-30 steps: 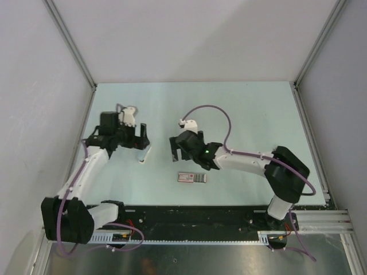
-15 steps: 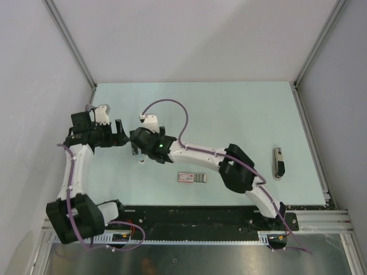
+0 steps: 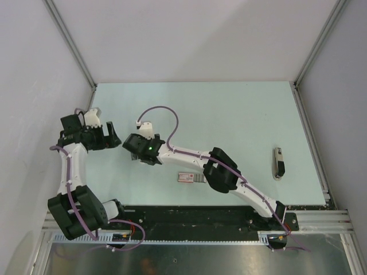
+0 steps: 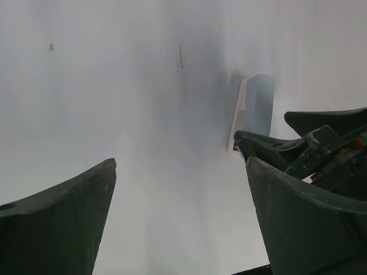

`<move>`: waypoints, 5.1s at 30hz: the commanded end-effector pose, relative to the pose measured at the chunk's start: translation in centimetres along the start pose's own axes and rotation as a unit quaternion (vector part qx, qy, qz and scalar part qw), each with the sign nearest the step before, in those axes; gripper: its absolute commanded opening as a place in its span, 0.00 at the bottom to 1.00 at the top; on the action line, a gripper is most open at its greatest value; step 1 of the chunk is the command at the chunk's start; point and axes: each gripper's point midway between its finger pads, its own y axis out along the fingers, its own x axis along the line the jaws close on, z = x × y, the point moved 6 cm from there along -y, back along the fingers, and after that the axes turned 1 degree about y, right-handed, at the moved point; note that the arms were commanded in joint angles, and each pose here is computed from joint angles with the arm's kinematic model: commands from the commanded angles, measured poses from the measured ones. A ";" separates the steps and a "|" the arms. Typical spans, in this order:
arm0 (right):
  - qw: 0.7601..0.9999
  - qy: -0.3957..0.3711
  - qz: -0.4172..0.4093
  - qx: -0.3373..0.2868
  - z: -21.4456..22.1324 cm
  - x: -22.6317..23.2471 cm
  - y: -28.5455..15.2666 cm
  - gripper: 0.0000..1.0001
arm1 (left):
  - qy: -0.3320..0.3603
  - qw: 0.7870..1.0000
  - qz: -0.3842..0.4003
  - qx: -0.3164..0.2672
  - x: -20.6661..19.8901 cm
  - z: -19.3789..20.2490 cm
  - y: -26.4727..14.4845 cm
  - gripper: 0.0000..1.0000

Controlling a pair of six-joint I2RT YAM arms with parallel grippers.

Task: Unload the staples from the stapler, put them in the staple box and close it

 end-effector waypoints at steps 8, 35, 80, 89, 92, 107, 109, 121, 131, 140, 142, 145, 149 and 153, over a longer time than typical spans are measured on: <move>1.000 0.027 -0.003 0.010 -0.5 0.1 0.2 0.67 | 0.044 0.999 0.007 -0.017 0.2 0.2 -0.8 1.00; 0.999 0.008 -0.051 0.004 -2.9 0.2 -2.6 0.50 | 0.070 0.997 0.033 -0.009 -0.2 0.7 -0.1 0.99; 0.971 0.161 -0.168 -0.052 -11.1 -2.6 -8.1 0.00 | 0.202 0.959 0.197 -0.008 -7.0 2.1 0.9 0.99; 0.951 0.223 -0.205 -0.060 -11.0 -3.0 -9.2 0.00 | 0.208 0.939 0.273 0.017 -8.8 2.6 2.0 0.92; 0.947 0.231 -0.216 -0.056 -10.9 -2.8 -9.5 0.00 | 0.204 0.936 0.288 0.018 -9.0 2.2 2.2 0.89; 0.930 0.254 -0.264 -0.027 -10.2 -1.6 -10.3 0.00 | 0.226 0.931 0.285 0.037 -8.2 2.5 3.8 0.64; 0.929 0.254 -0.267 -0.023 -10.1 -1.5 -10.4 0.00 | 0.233 0.931 0.277 0.037 -8.0 2.2 4.0 0.54; 0.925 0.251 -0.285 0.004 -8.9 -0.5 -10.9 0.00 | 0.233 0.935 0.267 0.031 -7.5 1.7 3.9 0.57; 0.920 0.253 -0.299 -0.002 -8.9 0.2 -11.5 0.00 | 0.218 0.935 0.278 0.037 -7.6 2.1 4.0 0.68; 0.922 0.252 -0.295 -0.009 -8.9 0.0 -11.5 0.00 | 0.210 0.930 0.299 0.035 -8.1 3.1 3.8 0.62; 0.922 0.252 -0.294 -0.010 -8.9 0.0 -11.5 0.00 | 0.212 0.931 0.296 0.033 -7.8 3.1 3.8 0.53; 0.922 0.252 -0.295 -0.010 -8.9 0.0 -11.6 0.00 | 0.213 0.932 0.293 0.028 -7.6 2.9 3.7 0.34; 0.922 0.250 -0.295 -0.007 -8.7 0.0 -11.6 0.00 | 0.218 0.931 0.292 0.021 -7.6 2.7 3.5 0.17; 0.926 0.244 -0.289 -0.006 -8.5 -0.5 -11.4 0.00 | 0.228 0.931 0.284 0.019 -7.4 2.7 3.4 0.14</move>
